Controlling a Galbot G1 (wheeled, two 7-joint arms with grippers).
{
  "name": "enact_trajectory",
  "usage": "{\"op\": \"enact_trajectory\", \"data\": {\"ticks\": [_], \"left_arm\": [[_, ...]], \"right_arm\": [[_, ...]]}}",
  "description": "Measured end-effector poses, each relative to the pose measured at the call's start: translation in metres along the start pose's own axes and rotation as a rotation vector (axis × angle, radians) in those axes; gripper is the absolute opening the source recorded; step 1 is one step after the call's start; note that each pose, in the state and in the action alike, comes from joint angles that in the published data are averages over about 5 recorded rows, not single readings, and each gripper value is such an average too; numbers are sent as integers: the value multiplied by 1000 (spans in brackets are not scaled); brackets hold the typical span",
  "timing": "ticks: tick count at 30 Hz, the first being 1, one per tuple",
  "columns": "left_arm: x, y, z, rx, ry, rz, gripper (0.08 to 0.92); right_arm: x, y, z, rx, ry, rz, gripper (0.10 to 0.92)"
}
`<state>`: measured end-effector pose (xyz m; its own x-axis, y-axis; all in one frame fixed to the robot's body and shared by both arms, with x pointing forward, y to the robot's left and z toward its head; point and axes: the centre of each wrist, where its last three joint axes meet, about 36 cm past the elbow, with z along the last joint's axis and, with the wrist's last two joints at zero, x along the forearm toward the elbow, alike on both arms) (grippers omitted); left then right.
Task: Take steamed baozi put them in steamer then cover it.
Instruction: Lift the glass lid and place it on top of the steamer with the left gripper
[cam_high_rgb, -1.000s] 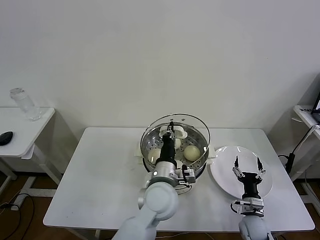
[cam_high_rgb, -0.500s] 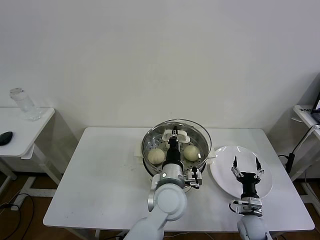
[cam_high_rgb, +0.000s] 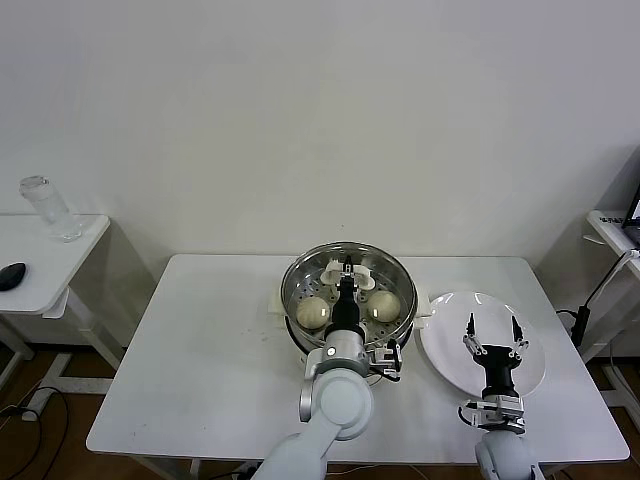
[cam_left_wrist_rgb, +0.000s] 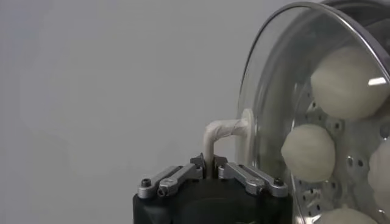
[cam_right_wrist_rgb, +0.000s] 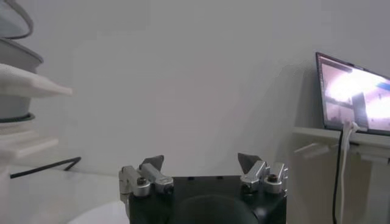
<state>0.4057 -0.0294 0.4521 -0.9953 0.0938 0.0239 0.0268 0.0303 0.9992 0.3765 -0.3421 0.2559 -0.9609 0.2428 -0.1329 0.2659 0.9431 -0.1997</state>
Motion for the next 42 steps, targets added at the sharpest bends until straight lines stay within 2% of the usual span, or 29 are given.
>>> {"op": "enact_trajectory", "data": {"ticks": [16,42], "left_arm": [[-1,-12,-3,-46,-11,-8,186],[-8,-23,2,-73,10,-11,186]], "right_arm": [[-2,0,0,3,-7,0,823],[-2,3,3,12,-8,-8,823]]}}
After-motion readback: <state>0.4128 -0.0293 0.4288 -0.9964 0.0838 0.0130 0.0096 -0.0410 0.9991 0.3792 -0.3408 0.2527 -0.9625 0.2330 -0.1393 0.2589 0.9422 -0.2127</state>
